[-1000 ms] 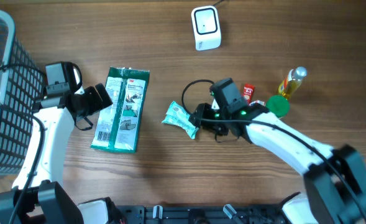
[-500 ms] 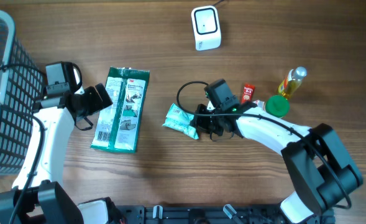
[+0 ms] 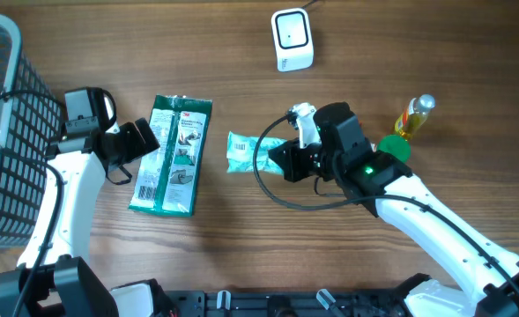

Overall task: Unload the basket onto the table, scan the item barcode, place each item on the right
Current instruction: 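Raise the wipes pack with right gripper and hold it to the scanner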

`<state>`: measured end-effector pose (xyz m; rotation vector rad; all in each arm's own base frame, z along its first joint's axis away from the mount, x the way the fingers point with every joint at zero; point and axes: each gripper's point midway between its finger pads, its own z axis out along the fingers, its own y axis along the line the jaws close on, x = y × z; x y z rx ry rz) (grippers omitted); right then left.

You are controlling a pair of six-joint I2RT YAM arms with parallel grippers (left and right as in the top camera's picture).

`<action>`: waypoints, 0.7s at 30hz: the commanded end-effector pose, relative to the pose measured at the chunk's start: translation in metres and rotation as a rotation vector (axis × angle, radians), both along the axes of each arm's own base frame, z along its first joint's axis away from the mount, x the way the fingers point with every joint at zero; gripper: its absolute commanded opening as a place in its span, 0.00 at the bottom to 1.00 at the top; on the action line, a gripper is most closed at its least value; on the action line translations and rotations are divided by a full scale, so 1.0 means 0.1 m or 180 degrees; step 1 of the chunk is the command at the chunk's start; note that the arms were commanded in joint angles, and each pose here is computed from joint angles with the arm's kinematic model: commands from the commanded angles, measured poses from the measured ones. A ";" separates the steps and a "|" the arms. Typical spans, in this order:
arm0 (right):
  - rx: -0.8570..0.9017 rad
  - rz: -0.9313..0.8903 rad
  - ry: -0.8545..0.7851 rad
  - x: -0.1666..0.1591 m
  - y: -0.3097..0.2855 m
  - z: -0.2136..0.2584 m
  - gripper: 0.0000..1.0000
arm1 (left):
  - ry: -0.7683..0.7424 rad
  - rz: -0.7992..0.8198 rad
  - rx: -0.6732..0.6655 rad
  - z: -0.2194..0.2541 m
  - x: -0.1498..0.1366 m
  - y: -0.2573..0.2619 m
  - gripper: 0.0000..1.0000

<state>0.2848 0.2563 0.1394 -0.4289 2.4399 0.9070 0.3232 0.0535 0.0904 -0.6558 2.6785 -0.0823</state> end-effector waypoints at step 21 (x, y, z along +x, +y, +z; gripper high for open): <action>-0.3968 -0.0205 -0.3247 2.17 -0.68 1.41 0.04 | 0.0015 -0.0080 -0.0002 -0.02 -0.01 -0.03 1.00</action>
